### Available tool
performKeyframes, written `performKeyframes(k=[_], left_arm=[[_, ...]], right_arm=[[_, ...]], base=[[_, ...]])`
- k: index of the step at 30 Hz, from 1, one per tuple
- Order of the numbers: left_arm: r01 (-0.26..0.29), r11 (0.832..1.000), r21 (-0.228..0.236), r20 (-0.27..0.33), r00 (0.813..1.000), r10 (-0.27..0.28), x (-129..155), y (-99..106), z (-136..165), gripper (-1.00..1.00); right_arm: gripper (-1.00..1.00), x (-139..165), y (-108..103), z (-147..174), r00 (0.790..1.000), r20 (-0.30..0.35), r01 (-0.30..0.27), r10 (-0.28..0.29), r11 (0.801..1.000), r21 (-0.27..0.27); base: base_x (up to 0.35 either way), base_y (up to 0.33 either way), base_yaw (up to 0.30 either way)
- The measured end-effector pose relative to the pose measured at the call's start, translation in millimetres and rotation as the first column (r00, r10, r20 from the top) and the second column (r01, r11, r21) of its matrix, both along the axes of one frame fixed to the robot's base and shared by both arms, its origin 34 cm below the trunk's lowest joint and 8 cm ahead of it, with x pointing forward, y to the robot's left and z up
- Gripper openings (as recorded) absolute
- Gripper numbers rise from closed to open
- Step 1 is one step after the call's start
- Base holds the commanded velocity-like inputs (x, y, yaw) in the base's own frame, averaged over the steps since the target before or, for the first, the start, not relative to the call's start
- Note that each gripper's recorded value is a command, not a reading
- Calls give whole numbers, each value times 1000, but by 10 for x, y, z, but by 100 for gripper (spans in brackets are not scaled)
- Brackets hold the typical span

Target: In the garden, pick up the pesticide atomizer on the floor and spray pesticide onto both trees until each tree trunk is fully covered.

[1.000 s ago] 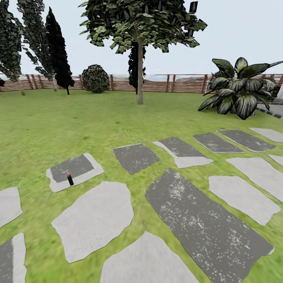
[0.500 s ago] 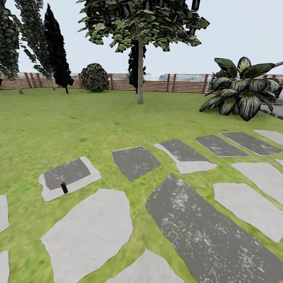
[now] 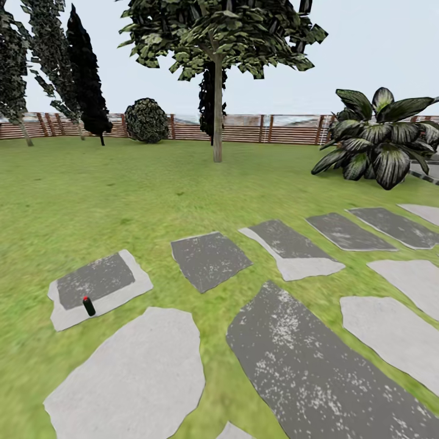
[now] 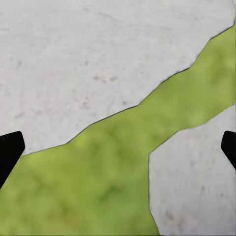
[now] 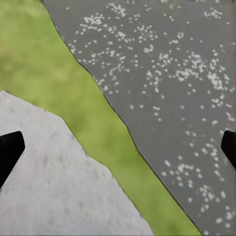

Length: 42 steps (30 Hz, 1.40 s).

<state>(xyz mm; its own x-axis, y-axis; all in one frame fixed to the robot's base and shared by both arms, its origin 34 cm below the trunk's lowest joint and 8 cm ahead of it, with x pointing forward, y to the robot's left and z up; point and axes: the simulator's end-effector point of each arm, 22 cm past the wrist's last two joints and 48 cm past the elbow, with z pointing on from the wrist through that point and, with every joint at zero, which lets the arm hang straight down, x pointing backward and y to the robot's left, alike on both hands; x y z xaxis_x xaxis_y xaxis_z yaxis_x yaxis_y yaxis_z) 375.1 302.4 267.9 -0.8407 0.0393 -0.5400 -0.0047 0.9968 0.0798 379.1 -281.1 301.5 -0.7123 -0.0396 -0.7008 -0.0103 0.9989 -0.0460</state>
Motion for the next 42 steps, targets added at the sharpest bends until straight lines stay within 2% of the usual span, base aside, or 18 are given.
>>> performKeyframes(k=[32,42], left_arm=[[0,1000,0,0,1000,0,-2,-1,0,100],[0,1000,0,0,1000,0,-2,0,0,100]], right_arm=[[100,-3,1,-2,1000,-1,-1,1,1000,0],[100,-1,4,-1,1000,0,-1,1,1000,0]], base=[[341,0,2],[341,0,171]])
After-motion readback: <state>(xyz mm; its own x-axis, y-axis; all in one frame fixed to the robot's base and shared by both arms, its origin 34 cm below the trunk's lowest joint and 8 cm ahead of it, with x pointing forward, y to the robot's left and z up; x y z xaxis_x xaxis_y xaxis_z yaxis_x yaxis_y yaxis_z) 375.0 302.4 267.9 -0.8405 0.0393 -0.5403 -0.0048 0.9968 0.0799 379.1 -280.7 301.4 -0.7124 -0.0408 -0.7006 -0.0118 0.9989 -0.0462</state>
